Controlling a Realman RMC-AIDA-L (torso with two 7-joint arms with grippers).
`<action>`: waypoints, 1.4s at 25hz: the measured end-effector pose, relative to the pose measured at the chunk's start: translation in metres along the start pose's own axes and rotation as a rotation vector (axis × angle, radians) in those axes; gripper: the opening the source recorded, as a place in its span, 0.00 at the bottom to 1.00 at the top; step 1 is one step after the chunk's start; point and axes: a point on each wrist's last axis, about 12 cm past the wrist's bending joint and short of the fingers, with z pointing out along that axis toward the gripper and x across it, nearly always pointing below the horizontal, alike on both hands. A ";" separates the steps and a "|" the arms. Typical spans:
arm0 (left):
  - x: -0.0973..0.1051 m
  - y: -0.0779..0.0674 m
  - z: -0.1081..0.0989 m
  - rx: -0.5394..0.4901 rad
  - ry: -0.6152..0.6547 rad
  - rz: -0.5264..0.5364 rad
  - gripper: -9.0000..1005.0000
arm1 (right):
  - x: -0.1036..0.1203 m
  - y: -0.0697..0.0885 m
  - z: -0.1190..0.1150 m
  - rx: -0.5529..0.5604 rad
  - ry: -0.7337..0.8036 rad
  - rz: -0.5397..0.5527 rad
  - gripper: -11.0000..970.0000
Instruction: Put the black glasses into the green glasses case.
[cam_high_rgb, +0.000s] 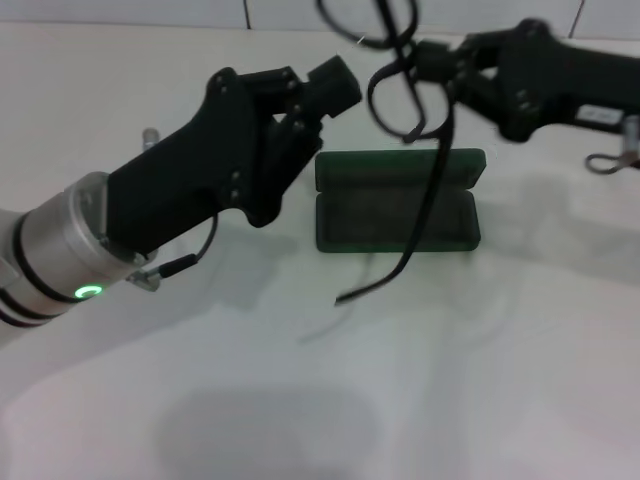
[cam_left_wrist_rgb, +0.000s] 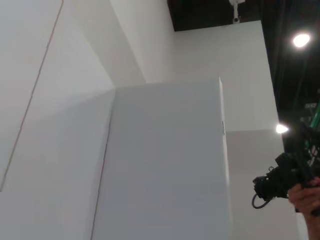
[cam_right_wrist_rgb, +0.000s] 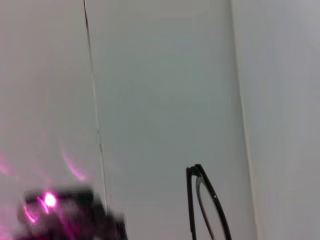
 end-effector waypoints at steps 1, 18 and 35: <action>-0.001 0.000 -0.002 -0.009 -0.001 0.002 0.04 | -0.005 0.001 -0.007 -0.001 -0.038 -0.004 0.05; 0.017 -0.016 0.020 0.230 0.092 0.008 0.04 | -0.039 -0.004 0.030 -0.098 -0.330 -0.120 0.06; 0.005 -0.009 0.005 -0.011 -0.063 0.007 0.04 | 0.007 0.009 0.056 -0.118 -0.117 -0.107 0.06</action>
